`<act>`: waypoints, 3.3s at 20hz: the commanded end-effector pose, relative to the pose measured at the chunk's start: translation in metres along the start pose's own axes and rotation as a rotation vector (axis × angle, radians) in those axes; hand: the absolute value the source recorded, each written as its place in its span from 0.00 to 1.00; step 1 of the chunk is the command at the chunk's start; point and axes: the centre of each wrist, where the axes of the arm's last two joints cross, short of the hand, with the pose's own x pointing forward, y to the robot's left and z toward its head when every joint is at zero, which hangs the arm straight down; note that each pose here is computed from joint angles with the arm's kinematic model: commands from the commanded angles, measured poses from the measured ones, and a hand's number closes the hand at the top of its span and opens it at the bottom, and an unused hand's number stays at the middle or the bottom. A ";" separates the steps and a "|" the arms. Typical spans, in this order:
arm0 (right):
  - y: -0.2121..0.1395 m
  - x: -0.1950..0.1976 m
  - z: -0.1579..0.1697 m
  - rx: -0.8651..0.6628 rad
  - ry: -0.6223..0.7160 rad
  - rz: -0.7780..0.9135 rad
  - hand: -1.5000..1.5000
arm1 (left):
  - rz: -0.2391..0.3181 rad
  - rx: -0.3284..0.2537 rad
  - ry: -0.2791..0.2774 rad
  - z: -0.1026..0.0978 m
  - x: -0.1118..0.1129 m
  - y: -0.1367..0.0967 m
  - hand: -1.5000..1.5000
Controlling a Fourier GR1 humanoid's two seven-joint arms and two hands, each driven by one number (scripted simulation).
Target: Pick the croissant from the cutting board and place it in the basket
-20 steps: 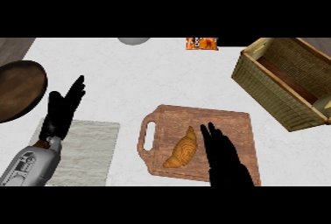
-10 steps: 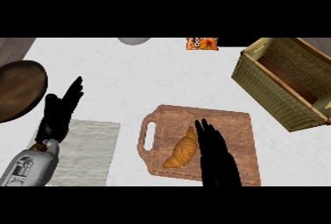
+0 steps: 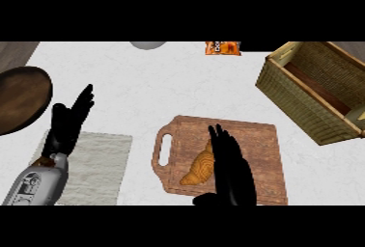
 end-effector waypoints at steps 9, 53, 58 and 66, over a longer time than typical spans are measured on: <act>0.039 -0.008 -0.031 0.045 0.057 0.017 0.00 | -0.001 -0.007 -0.003 -0.001 -0.001 0.017 0.50; -0.123 0.001 -0.007 0.250 -0.662 0.221 1.00 | 0.005 0.002 0.022 -0.006 -0.008 0.015 0.50; -0.167 0.012 0.011 0.168 -0.684 -0.100 1.00 | -0.013 0.022 0.015 0.000 -0.010 0.014 0.50; -0.259 0.034 0.045 0.011 -0.669 -0.185 1.00 | -0.009 0.013 0.010 -0.004 -0.002 0.012 0.50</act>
